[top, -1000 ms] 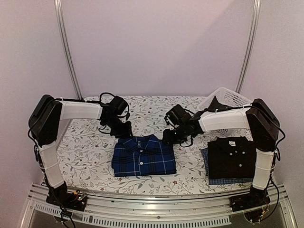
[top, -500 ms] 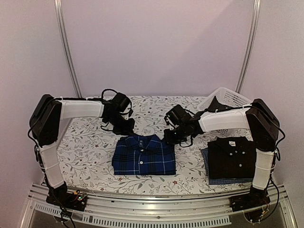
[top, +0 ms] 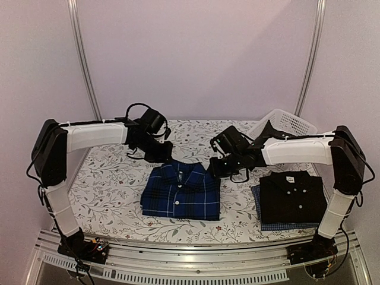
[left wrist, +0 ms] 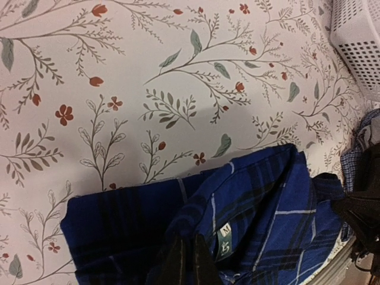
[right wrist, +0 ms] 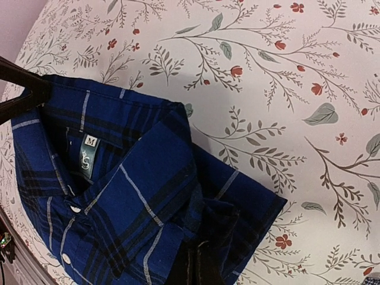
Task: Fold and stack the long sleeve shirts
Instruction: Adjust the square-folded shirt at the center of the board.
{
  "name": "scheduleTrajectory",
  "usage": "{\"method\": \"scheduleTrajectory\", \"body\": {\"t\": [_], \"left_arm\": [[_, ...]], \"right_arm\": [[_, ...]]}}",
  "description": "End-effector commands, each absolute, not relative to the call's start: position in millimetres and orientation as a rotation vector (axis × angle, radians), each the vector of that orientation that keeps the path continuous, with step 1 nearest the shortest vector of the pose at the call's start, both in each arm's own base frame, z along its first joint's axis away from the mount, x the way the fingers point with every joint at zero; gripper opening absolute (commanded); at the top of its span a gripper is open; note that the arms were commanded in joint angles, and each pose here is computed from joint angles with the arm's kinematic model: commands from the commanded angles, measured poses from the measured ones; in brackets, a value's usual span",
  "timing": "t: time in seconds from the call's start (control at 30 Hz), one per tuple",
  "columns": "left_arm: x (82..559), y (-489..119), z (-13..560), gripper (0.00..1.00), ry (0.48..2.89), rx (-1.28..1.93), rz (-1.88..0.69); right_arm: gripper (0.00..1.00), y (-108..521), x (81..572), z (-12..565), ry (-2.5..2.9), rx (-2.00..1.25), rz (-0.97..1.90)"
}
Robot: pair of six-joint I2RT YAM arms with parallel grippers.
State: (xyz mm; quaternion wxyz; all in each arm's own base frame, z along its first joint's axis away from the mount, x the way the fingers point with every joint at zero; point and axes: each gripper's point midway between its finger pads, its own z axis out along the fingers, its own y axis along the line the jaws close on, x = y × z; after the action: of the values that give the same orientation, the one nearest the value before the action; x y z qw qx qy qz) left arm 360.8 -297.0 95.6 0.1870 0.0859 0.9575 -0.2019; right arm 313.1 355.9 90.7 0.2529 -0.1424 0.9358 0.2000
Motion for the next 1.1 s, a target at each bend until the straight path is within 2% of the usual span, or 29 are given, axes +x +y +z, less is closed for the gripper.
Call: {"method": "scheduleTrajectory", "body": {"t": [0.0, 0.1, 0.33, 0.43, 0.5, 0.63, 0.77, 0.9, 1.07], "left_arm": [[365.6, -311.9, 121.3, 0.00, 2.617, 0.281, -0.624], [368.5, -318.3, 119.8, 0.00, 2.600, 0.291, -0.647], [377.4, -322.4, 73.6, 0.00, 2.665, 0.298, -0.591], [383.8, -320.8, 62.7, 0.05, 2.673, 0.293, -0.556], [388.7, -316.1, 60.9, 0.15, 2.677, 0.282, -0.523], [393.2, -302.0, 77.9, 0.45, 2.647, 0.258, -0.466], [388.2, -281.9, 106.0, 0.56, 2.602, 0.220, -0.437], [368.7, -264.3, 119.4, 0.56, 2.590, 0.171, -0.488], [335.8, -265.6, 114.0, 0.40, 2.607, 0.172, -0.698]], "right_arm": [[0.00, 344.2, 304.8, 95.9, 2.543, -0.341, 0.525], [0.00, 336.0, 300.6, 92.5, 2.549, -0.310, 0.506], [0.00, 318.2, 294.4, 56.4, 2.611, -0.250, 0.426], [0.04, 311.1, 296.1, 35.5, 2.646, -0.220, 0.401], [0.11, 311.3, 297.8, 30.9, 2.656, -0.216, 0.399], [0.33, 311.7, 301.9, 43.4, 2.628, -0.220, 0.397], [0.42, 305.5, 302.7, 73.0, 2.588, -0.218, 0.365], [0.43, 313.1, 295.9, 116.1, 2.514, -0.251, 0.365], [0.36, 360.4, 266.1, 127.4, 2.503, -0.392, 0.502]]}}
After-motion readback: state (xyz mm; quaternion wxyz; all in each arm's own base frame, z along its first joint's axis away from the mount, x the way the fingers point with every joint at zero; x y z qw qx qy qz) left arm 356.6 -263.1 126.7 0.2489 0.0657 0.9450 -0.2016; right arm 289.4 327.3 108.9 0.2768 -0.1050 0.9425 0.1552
